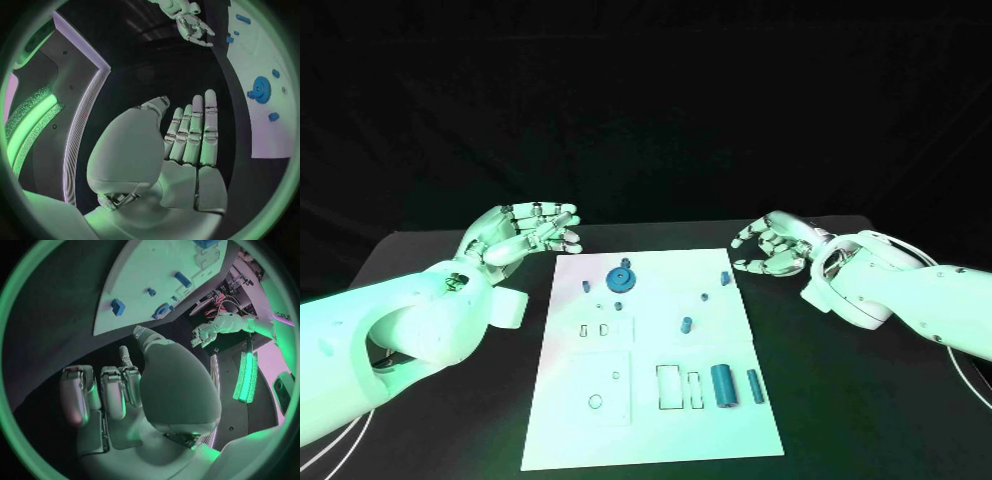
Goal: Assemble the parts on the task board
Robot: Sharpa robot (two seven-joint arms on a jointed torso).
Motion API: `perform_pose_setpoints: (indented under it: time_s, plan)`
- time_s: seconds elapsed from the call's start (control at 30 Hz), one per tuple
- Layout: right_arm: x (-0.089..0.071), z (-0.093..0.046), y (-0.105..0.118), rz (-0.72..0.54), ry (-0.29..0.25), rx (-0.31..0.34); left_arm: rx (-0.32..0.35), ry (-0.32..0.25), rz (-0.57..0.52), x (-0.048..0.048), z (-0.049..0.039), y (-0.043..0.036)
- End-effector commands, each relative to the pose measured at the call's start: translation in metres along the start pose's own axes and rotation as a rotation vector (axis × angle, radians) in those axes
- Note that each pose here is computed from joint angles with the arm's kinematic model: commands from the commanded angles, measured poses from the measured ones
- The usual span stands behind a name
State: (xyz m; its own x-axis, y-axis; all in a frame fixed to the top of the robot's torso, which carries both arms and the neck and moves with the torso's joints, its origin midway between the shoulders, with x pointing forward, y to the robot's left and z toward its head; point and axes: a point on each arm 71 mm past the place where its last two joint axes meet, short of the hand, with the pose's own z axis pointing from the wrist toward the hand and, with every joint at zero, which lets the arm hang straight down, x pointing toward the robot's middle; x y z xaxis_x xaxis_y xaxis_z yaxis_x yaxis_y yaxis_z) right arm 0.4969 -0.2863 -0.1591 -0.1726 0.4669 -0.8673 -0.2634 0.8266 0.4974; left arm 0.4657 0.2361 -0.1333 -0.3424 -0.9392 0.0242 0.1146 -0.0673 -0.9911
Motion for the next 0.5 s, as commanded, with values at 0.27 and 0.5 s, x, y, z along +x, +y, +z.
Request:
perform_pose_setpoints:
  time_s: [0.27,0.5]
  plan:
    - [0.013,-0.003,-0.010,0.004,0.057,-0.023,0.011,0.017,-0.004,0.0012,0.0015,0.0002]
    - [0.019,0.002,-0.014,0.023,0.058,0.012,0.011,0.016,-0.004,0.0009,0.0016,0.0004]
